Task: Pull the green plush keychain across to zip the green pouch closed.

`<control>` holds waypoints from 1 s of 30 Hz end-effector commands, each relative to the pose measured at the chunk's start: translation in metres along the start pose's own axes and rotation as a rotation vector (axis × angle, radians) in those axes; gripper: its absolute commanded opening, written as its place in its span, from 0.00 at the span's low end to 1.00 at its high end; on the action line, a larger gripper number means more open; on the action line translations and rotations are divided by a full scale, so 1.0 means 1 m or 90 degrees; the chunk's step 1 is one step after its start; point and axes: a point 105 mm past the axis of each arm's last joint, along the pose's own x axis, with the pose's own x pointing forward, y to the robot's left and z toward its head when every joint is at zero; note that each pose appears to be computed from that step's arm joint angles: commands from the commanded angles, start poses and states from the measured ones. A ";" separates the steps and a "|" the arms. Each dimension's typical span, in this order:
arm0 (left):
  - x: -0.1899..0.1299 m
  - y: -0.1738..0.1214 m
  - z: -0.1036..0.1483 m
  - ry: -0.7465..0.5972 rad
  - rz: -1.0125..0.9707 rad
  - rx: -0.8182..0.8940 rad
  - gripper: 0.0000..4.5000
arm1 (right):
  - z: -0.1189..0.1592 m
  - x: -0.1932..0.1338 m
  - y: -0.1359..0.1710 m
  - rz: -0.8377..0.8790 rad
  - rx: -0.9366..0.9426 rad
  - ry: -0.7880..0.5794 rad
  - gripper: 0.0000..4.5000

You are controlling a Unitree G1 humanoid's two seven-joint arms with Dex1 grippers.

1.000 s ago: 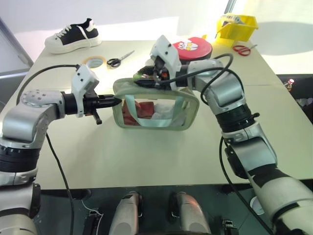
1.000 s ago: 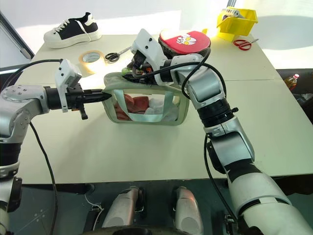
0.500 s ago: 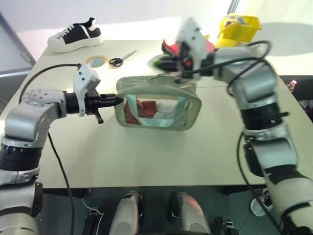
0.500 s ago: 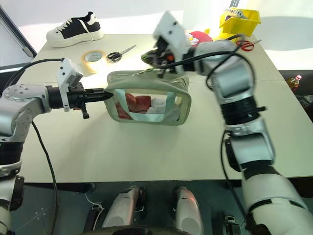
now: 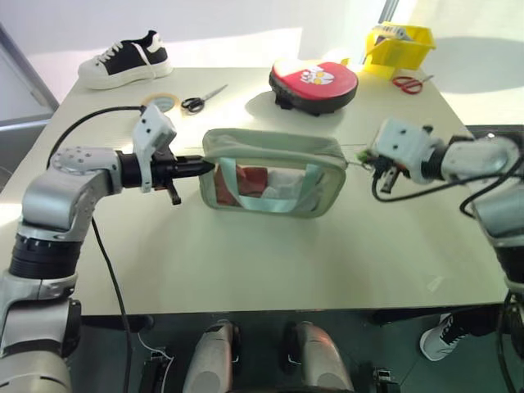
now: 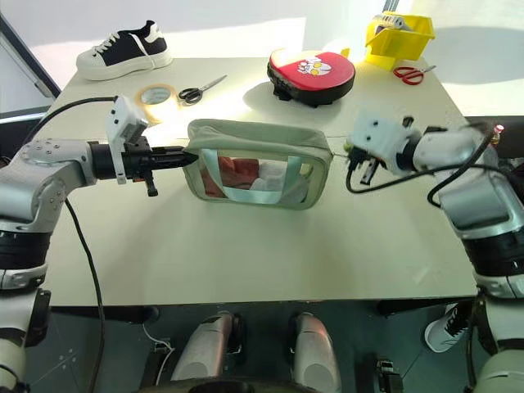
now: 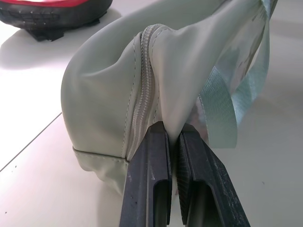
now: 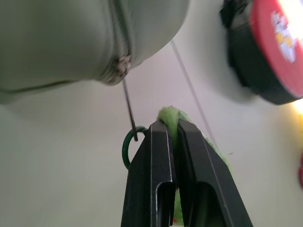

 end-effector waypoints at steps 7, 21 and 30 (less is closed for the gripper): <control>-0.007 0.004 0.015 -0.014 0.015 0.023 0.00 | 0.000 0.058 0.066 0.040 0.184 -0.055 0.01; -0.013 0.002 0.012 -0.007 0.035 0.018 0.00 | 0.012 0.025 -0.029 -0.067 0.269 -0.125 0.90; -0.022 -0.001 0.018 -0.024 0.012 0.001 0.42 | 0.058 -0.050 -0.040 0.136 0.237 -0.250 1.00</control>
